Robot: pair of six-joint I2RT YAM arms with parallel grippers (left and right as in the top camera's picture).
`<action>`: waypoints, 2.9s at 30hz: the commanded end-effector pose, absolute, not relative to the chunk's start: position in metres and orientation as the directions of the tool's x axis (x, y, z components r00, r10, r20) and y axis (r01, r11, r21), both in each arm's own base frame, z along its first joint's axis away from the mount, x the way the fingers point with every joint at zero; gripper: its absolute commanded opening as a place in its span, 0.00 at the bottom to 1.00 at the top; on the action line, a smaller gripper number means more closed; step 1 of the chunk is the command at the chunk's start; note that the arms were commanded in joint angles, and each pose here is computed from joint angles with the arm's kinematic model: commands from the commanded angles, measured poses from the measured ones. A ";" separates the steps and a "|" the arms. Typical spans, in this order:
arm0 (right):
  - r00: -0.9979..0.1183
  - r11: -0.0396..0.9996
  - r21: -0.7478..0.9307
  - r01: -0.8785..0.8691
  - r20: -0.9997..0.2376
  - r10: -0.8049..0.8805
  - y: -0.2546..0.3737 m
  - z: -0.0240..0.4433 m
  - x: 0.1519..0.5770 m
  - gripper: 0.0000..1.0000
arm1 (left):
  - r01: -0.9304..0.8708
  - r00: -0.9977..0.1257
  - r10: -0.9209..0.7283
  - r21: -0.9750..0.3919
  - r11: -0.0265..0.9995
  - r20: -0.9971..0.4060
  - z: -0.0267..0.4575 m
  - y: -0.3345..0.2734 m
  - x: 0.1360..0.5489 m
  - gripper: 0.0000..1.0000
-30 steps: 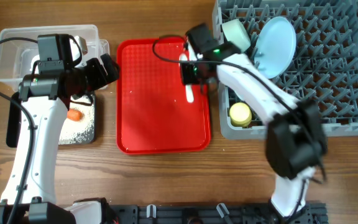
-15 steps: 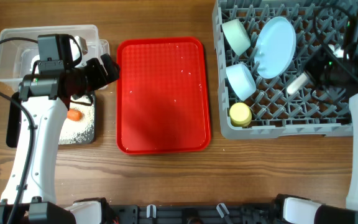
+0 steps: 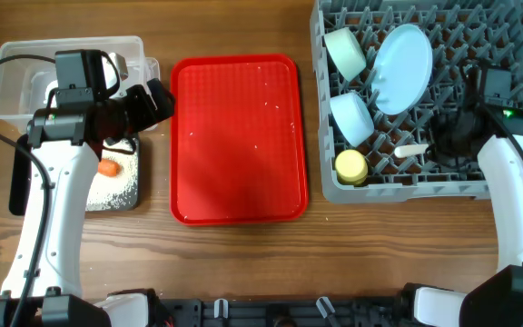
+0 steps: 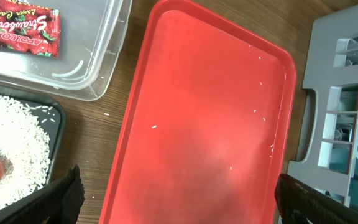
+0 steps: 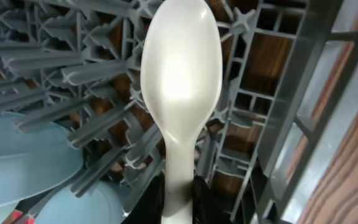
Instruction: Sort waste into correct bins and load items into the dishwasher rack
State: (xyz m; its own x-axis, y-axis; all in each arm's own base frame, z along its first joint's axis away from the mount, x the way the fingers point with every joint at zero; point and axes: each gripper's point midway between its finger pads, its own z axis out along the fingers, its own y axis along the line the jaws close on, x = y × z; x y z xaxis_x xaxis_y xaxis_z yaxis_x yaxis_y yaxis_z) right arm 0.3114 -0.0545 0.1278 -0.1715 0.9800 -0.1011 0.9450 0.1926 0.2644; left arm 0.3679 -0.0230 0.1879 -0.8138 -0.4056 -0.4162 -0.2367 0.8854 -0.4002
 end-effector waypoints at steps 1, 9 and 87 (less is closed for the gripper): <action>-0.147 0.173 0.265 0.949 -0.113 0.983 -0.058 0.125 0.315 0.16 | -0.216 -0.819 -0.385 -0.393 0.894 -0.426 0.189 -0.024 0.370 1.00; -0.283 0.304 0.303 0.903 -0.113 0.952 -0.050 0.128 0.324 0.95 | -0.216 -0.818 -0.385 -0.393 0.894 -0.426 0.189 -0.024 0.370 1.00; 0.048 0.945 -0.108 -0.309 -0.994 -0.098 0.060 0.179 0.238 1.00 | 0.042 -0.574 -0.271 -0.358 0.933 -0.773 0.255 -0.040 0.353 1.00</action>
